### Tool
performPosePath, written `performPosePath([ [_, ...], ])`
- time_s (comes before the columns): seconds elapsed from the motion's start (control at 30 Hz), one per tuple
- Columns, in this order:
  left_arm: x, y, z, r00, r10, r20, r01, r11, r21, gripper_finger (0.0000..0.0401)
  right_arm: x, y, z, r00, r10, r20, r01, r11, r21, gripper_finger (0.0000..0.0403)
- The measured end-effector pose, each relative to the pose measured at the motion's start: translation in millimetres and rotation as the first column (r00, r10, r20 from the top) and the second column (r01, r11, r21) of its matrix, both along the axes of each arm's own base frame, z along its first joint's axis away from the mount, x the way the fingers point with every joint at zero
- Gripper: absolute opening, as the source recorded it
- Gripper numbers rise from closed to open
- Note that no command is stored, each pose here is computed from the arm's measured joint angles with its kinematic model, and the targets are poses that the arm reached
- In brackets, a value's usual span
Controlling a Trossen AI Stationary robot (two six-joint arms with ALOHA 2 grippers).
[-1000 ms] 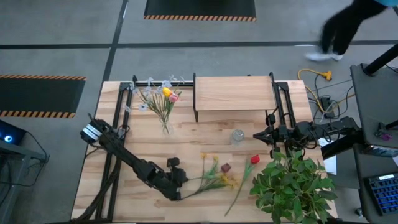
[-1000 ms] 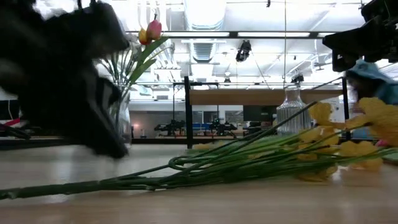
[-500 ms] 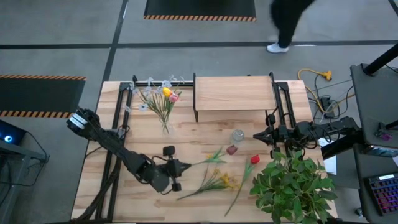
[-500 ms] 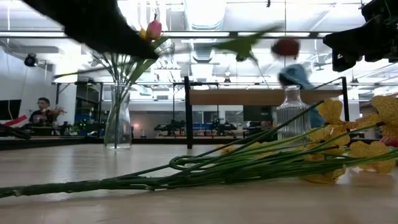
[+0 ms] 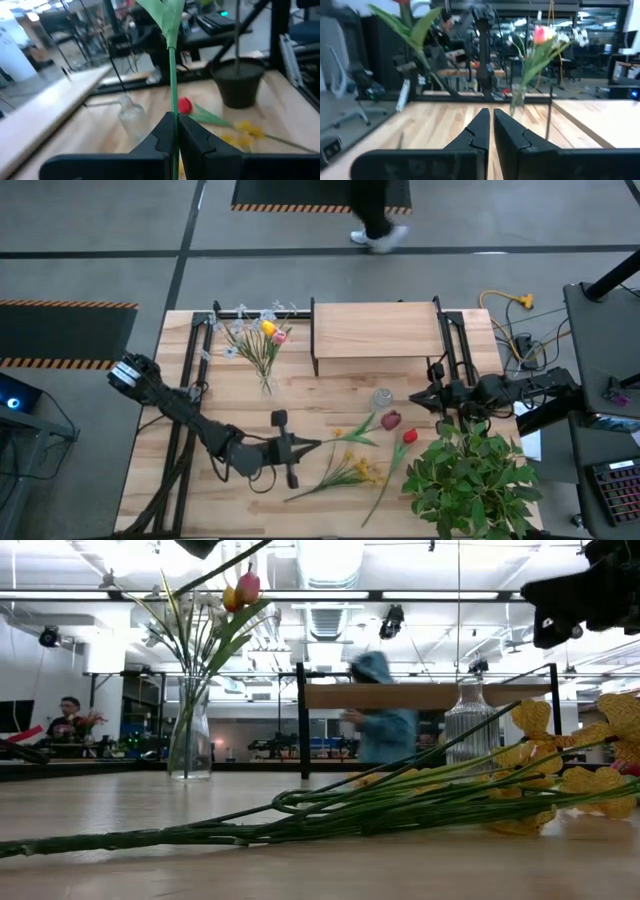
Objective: Pick and place flowers into a vace then onto a shelf
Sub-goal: Put the dark red flower into the right transparent vase
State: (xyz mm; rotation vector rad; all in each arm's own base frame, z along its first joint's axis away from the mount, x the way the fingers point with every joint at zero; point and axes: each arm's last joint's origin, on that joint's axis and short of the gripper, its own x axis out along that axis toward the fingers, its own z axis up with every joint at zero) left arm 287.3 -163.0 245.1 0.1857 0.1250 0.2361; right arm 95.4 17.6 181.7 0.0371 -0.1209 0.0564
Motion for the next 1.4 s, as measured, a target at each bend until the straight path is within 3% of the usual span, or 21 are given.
performPosePath([
  [0.1, 3.8, 6.8, 4.9, 0.999, 0.020, 0.031, -0.021, 1.000, 0.015, 0.0000, -0.4, 0.1, 2.9, 1.000, 0.007, 0.028, -0.008, 1.000, 0.027, 0.0049],
  [0.27, 10.2, 19.2, 11.6, 0.994, 0.063, 0.084, -0.063, 0.998, -0.011, 0.0000, -0.7, 0.0, 5.2, 0.999, 0.007, 0.052, -0.008, 1.000, 0.029, 0.0132],
  [0.4, 15.4, 30.3, 15.4, 0.988, 0.100, 0.119, -0.097, 0.995, -0.033, 0.0000, -2.6, -0.7, 13.7, 0.990, -0.005, 0.141, -0.002, 0.999, 0.043, 0.0191],
  [0.53, 20.6, 41.2, 17.6, 0.984, 0.107, 0.141, -0.101, 0.994, -0.046, 0.0000, -5.2, -1.4, 22.2, 0.973, -0.016, 0.231, 0.012, 1.000, 0.016, 0.0223],
  [0.87, 38.6, 66.3, 17.7, 0.975, -0.039, 0.217, 0.052, 0.997, -0.057, 0.0000, -0.2, -0.4, 31.3, 0.951, -0.024, 0.308, 0.016, 0.999, 0.028, 0.0245],
  [1.4, 43.6, 79.1, 15.9, 0.976, -0.011, 0.218, 0.023, 0.998, -0.055, 0.0000, 45.5, 1.9, 46.7, 0.939, -0.085, 0.334, 0.093, 0.996, -0.008, 0.0254],
])
